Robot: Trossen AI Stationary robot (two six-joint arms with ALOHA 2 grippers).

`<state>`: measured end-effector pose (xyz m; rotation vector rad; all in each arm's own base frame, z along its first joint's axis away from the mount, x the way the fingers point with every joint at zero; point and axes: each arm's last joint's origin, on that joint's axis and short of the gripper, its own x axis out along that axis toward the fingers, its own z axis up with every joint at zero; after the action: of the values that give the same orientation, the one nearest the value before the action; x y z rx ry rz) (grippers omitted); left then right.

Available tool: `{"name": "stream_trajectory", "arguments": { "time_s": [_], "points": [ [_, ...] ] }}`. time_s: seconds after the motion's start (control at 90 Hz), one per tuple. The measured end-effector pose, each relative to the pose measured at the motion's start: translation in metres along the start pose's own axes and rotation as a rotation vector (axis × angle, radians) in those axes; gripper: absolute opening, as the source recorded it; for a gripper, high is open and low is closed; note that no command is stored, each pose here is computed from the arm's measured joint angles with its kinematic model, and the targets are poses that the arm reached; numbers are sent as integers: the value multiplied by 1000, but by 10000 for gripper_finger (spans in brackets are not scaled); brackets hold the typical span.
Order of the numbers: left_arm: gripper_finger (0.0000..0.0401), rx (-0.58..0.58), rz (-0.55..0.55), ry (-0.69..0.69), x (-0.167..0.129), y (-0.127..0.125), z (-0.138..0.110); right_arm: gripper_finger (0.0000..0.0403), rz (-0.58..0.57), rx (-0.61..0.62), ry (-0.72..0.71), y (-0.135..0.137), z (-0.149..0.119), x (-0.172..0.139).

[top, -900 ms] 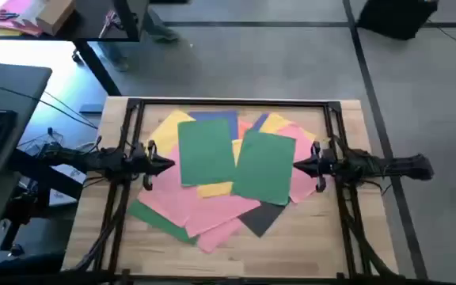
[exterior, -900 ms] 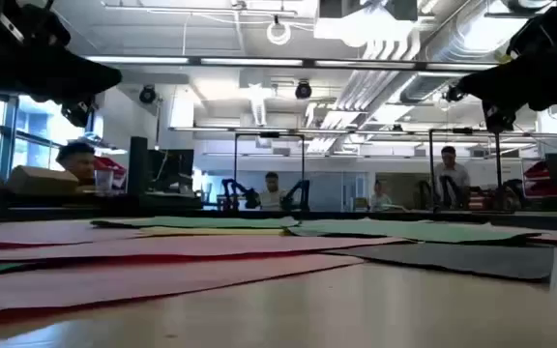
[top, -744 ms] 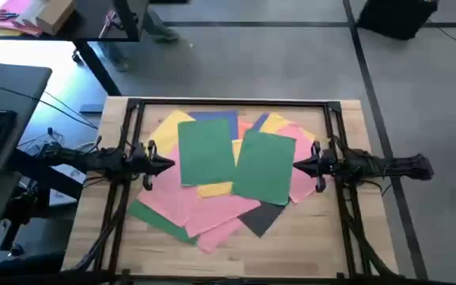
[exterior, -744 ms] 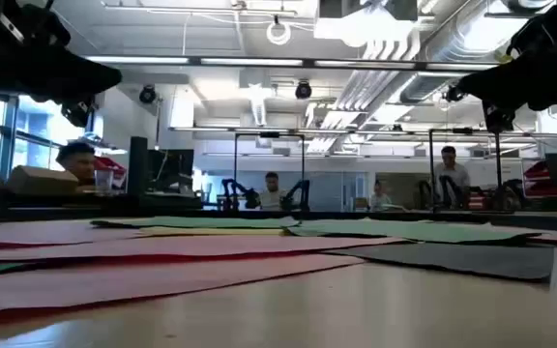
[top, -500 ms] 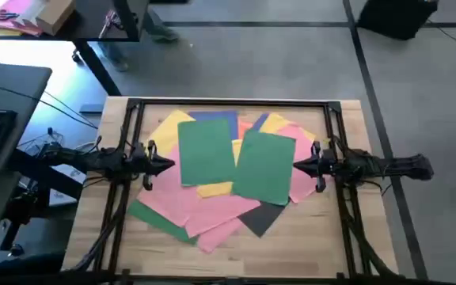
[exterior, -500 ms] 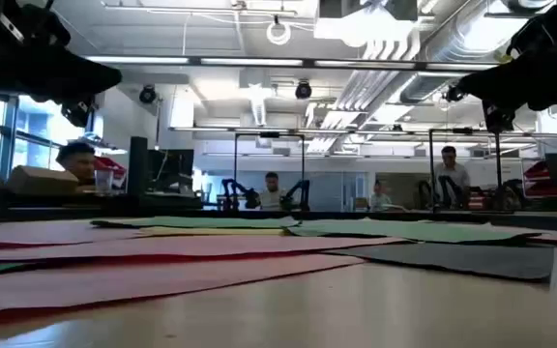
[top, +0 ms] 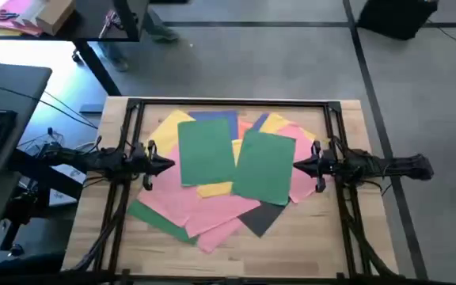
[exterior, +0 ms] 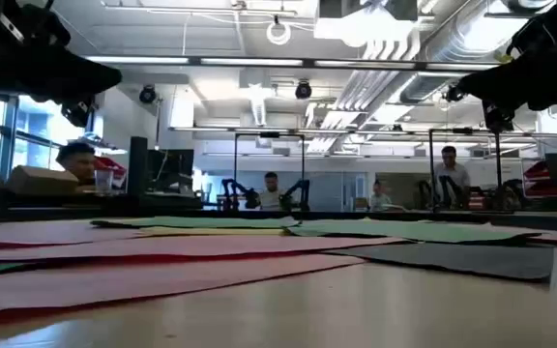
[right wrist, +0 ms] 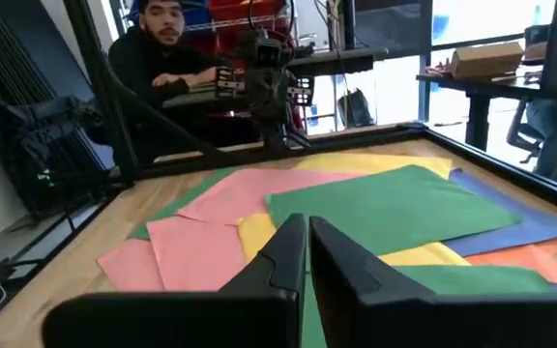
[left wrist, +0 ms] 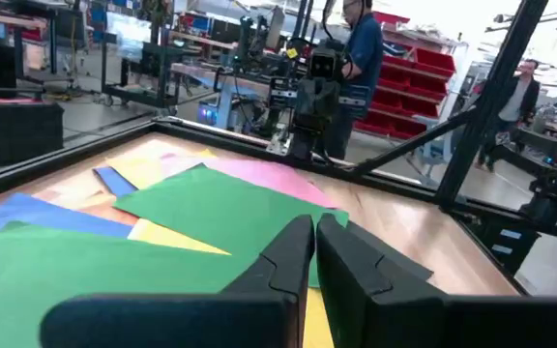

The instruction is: Organize paper

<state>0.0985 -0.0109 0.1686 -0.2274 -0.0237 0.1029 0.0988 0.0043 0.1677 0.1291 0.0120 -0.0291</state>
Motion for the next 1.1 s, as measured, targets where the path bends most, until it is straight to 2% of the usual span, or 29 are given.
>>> {"name": "stream_trajectory", "arguments": {
  "time_s": [0.1, 0.3, 0.522, 0.611, 0.711, 0.878, 1.1],
  "points": [
    [10, 0, 0, 0, 0, 0, 0, 0, 0, 9, -1, 0, 0, 0],
    [10, 0, 0, 0, 0, 0, 0, 0, 5, 155, -8, 0, 1, 0],
    [10, 0, 0, 0, 0, 0, 0, 0, -16, 155, -33, 0, 3, 0],
    [10, 17, 4, -5, 0, 0, 0, 0, -17, 107, -32, 0, 3, 0],
    [10, 70, 36, -84, 0, 0, 8, 0, -18, 76, -29, 0, 3, 0],
    [10, 6, 25, -200, -2, -2, 19, 0, -21, 72, -8, -1, 0, 0],
    [10, -29, -10, -229, -3, -3, 22, 0, -21, 122, -11, -1, 1, 0]
  ]
}}
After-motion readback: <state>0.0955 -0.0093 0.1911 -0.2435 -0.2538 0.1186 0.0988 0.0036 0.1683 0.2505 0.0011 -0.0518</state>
